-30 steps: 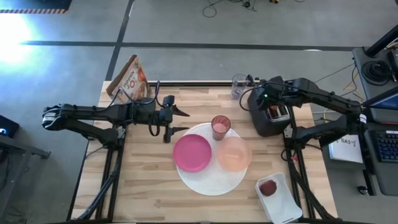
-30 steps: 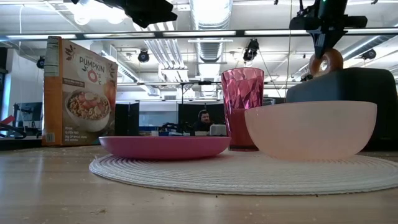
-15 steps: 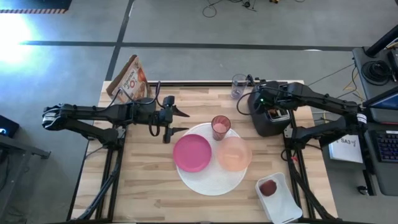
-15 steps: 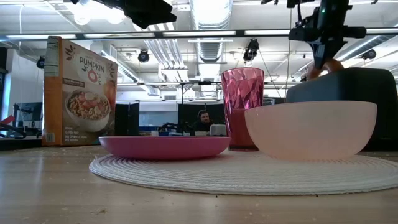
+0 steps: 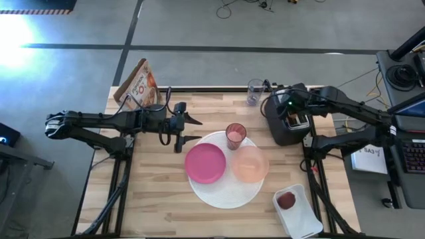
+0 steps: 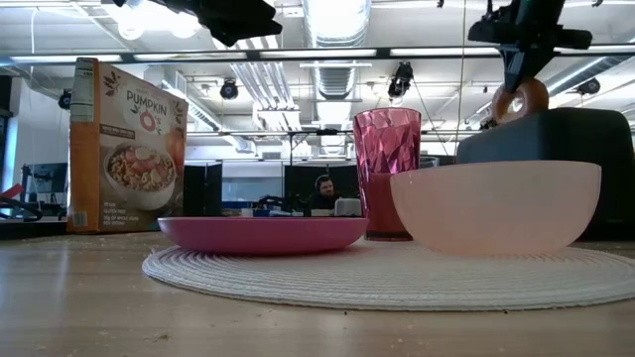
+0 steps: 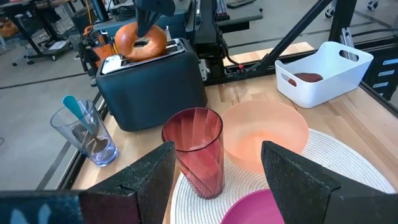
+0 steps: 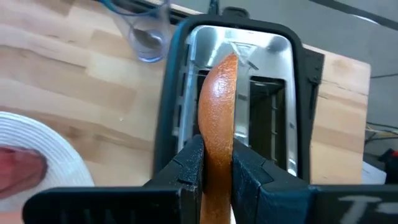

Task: Arrange a breakfast setting
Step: Put the toasted bread on the pink plate

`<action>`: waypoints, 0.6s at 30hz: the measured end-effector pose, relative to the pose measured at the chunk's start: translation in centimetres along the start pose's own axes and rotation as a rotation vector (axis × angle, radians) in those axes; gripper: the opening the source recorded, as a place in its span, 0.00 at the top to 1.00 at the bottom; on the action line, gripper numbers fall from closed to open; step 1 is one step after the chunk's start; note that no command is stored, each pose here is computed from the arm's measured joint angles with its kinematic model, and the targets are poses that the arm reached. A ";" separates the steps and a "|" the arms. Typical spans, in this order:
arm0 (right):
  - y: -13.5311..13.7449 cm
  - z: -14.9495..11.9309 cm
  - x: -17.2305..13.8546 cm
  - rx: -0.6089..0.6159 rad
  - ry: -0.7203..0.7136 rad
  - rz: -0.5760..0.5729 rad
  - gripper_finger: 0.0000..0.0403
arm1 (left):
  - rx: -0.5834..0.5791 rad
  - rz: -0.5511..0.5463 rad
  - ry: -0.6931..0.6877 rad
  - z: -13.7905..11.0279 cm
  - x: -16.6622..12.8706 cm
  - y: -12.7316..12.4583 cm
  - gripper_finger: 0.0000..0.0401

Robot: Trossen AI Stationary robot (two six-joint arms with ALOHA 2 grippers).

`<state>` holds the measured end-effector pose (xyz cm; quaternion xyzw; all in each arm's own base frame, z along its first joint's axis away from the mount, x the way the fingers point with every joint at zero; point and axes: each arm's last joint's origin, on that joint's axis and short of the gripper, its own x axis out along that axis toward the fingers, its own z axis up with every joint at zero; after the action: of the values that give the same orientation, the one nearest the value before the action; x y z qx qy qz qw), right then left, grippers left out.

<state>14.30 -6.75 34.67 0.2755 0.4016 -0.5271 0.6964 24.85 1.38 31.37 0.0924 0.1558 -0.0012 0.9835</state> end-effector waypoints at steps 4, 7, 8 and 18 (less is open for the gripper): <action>-0.8 -0.6 0.4 0.041 -0.013 -0.028 0.89 | -0.001 0.002 0.001 0.0 0.0 0.0 0.45; -1.2 -1.2 0.9 0.078 -0.039 -0.017 0.89 | -0.001 0.002 0.001 0.0 0.0 0.0 0.45; -1.3 -1.4 1.0 0.085 -0.046 -0.007 0.89 | -0.003 0.002 0.001 0.0 0.0 0.0 0.45; -2.4 -3.4 2.3 0.153 -0.073 0.049 0.89 | -0.012 0.001 0.003 0.0 0.0 0.0 0.45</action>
<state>11.40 -5.93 31.01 0.3182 0.3275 -0.5487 0.7003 24.85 1.38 31.35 0.0867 0.1570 0.0004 0.9838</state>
